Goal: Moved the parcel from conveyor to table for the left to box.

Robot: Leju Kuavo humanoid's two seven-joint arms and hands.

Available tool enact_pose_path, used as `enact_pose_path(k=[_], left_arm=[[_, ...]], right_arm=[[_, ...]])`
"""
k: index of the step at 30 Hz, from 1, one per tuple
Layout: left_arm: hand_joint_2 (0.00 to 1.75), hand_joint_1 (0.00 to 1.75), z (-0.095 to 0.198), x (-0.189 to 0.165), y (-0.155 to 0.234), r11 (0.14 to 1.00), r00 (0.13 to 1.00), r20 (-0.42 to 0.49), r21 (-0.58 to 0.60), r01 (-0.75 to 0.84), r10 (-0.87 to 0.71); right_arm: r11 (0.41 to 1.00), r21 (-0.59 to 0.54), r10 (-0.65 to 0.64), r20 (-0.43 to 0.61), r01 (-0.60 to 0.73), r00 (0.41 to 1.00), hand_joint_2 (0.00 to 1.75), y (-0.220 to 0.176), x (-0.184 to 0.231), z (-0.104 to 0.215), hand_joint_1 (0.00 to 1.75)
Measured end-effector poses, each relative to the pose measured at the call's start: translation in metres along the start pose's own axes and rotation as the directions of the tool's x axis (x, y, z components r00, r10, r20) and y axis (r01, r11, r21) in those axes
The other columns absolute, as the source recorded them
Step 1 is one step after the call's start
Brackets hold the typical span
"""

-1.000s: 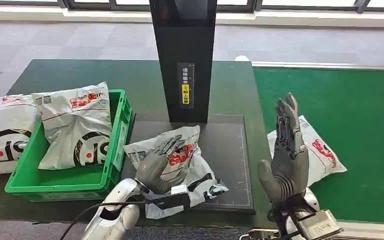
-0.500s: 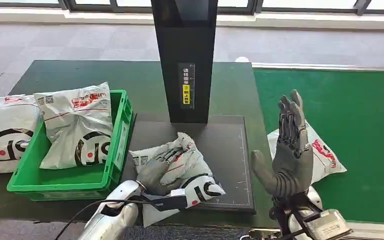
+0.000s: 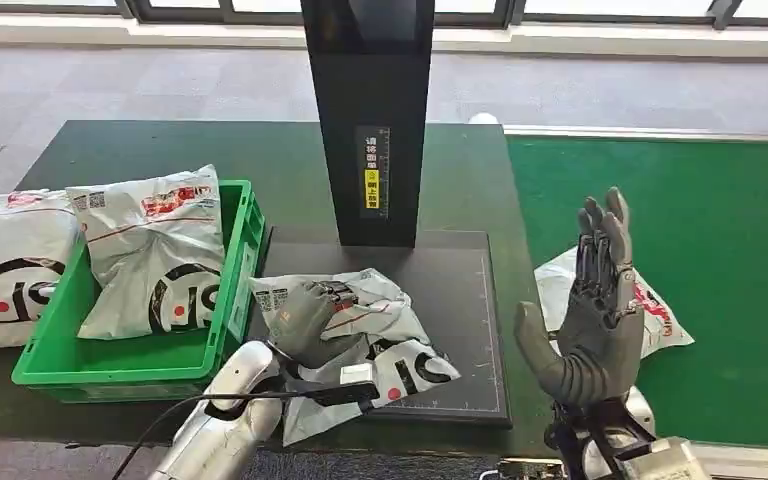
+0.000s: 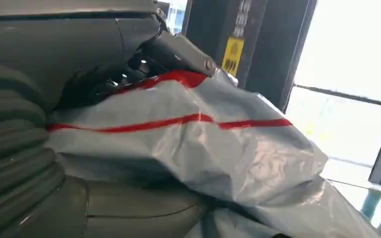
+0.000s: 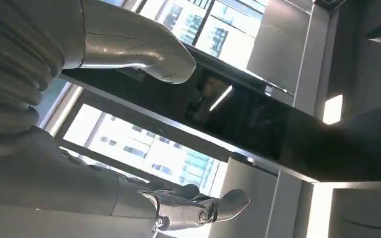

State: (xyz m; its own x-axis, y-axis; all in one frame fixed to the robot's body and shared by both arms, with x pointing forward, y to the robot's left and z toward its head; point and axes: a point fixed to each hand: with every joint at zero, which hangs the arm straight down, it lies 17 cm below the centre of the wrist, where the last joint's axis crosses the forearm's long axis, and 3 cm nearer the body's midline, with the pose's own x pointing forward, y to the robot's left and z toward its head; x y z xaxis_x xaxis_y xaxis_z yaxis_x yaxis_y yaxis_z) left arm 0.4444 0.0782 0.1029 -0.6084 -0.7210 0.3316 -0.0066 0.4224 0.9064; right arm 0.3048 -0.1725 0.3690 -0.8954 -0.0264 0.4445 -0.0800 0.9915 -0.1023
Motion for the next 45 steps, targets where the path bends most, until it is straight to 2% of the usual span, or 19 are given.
enact_pose_path(k=[6,11,16,21,22,26,29,33,37,38,39,41,42,45], left_arm=[[1.75,1.75,-0.005,0.010,0.052,0.981,1.000,0.017,0.193,0.012,-0.016],[1.75,1.75,-0.006,0.012,0.067,0.971,1.000,0.017,0.237,0.013,-0.018],[1.75,1.75,0.005,-0.012,0.123,0.900,0.997,-0.073,0.433,0.053,-0.023],[1.75,1.75,0.024,-0.081,0.210,0.777,0.977,-0.211,0.620,0.110,0.030],[1.75,1.75,0.034,-0.106,0.233,0.746,0.966,-0.253,0.652,0.136,0.045],[1.75,1.75,0.045,-0.196,0.318,0.671,0.909,-0.413,0.689,0.275,0.052],[1.75,1.75,0.065,-0.261,0.372,0.638,0.841,-0.535,0.678,0.366,0.086],[1.75,1.75,0.084,-0.315,0.399,0.658,0.754,-0.642,0.629,0.414,0.139],[1.75,1.75,0.096,-0.336,0.400,0.676,0.715,-0.678,0.607,0.417,0.168],[1.75,1.05,0.097,-0.340,0.399,0.682,0.707,-0.685,0.602,0.414,0.175],[1.75,0.00,0.098,-0.343,0.397,0.689,0.698,-0.692,0.596,0.412,0.182],[1.75,0.00,0.098,-0.353,0.382,0.732,0.664,-0.723,0.556,0.393,0.192],[0.00,0.00,0.098,-0.359,0.370,0.763,0.639,-0.744,0.524,0.378,0.194],[0.00,0.00,0.104,-0.372,0.337,0.826,0.574,-0.796,0.446,0.345,0.190]], right_arm=[[1.000,-0.009,0.009,0.004,-0.009,1.000,1.75,0.000,0.007,0.004,0.00],[1.000,0.000,0.004,0.006,-0.004,1.000,1.75,0.003,0.010,0.005,0.00],[1.000,0.000,-0.005,0.007,0.005,1.000,1.75,0.006,0.011,0.006,0.00],[1.000,0.009,-0.027,0.016,0.027,0.999,1.75,0.009,0.013,0.003,0.00],[0.999,0.023,-0.043,0.017,0.042,0.999,1.75,0.013,0.013,0.003,0.00],[0.993,0.076,-0.094,0.023,0.092,0.995,1.75,0.024,0.009,-0.002,0.00],[0.985,0.108,-0.139,0.019,0.136,0.990,1.75,0.034,0.005,-0.005,0.00],[0.978,0.130,-0.165,0.018,0.161,0.986,1.75,0.042,-0.001,-0.010,0.00],[0.977,0.130,-0.170,0.014,0.167,0.985,1.75,0.044,-0.005,-0.013,0.00],[0.977,0.129,-0.170,0.013,0.167,0.985,1.75,0.044,-0.006,-0.013,0.00],[0.977,0.130,-0.169,0.012,0.166,0.986,1.75,0.045,-0.007,-0.013,0.00],[0.978,0.136,-0.162,0.009,0.159,0.987,1.75,0.047,-0.008,-0.012,0.00],[0.979,0.139,-0.154,0.007,0.152,0.988,1.75,0.048,-0.009,-0.012,0.00],[0.979,0.151,-0.140,0.001,0.138,0.990,1.75,0.051,-0.012,-0.010,0.00]])
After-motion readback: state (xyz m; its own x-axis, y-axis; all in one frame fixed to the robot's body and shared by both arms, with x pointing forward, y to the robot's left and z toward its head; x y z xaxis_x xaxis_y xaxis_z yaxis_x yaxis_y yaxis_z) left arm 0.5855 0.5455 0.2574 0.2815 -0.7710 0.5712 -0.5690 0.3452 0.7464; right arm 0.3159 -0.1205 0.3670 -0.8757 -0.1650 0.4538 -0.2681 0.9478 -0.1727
